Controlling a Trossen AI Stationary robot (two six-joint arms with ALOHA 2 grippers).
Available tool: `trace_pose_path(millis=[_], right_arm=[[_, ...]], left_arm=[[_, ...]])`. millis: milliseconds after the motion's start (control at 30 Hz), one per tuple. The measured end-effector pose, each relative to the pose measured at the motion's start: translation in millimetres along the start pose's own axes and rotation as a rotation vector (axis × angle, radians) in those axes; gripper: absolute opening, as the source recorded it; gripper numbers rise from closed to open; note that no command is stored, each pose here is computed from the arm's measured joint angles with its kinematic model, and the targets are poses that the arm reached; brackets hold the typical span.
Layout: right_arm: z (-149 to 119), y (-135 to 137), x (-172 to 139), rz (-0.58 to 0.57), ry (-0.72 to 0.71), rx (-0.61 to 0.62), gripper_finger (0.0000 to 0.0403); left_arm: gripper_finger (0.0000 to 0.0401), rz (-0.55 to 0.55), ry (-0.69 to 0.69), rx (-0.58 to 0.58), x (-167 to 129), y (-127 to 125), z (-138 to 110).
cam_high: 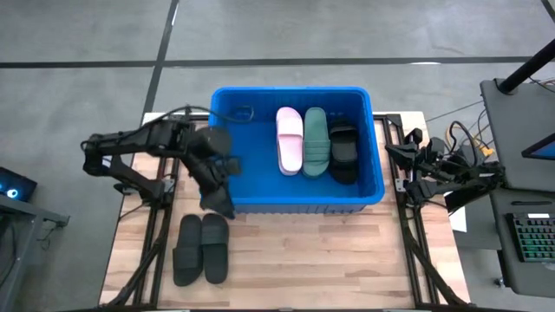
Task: Pick and place slides into bin
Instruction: Put the black slide into the bin
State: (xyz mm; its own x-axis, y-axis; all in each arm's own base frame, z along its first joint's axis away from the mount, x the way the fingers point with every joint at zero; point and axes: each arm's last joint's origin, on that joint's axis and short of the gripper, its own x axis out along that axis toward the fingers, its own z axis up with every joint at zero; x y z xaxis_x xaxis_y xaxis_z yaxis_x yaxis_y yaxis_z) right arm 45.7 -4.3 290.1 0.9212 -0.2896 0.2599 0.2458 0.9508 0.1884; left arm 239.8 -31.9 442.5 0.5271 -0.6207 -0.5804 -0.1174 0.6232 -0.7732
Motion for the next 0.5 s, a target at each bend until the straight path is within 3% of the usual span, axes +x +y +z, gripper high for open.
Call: trace_pose_path(millis=[300,500], right_arm=[[0.0,0.0,0.0,-0.001,0.000,-0.026,0.0008],[-0.9,0.0,0.0,0.002,0.009,-0.005,0.0008]], left_arm=[[0.0224,0.203,-0.033,0.053,40.5,-10.6,-7.8],[0.0224,0.354,0.061,0.072,72.4,-19.2,-33.2]])
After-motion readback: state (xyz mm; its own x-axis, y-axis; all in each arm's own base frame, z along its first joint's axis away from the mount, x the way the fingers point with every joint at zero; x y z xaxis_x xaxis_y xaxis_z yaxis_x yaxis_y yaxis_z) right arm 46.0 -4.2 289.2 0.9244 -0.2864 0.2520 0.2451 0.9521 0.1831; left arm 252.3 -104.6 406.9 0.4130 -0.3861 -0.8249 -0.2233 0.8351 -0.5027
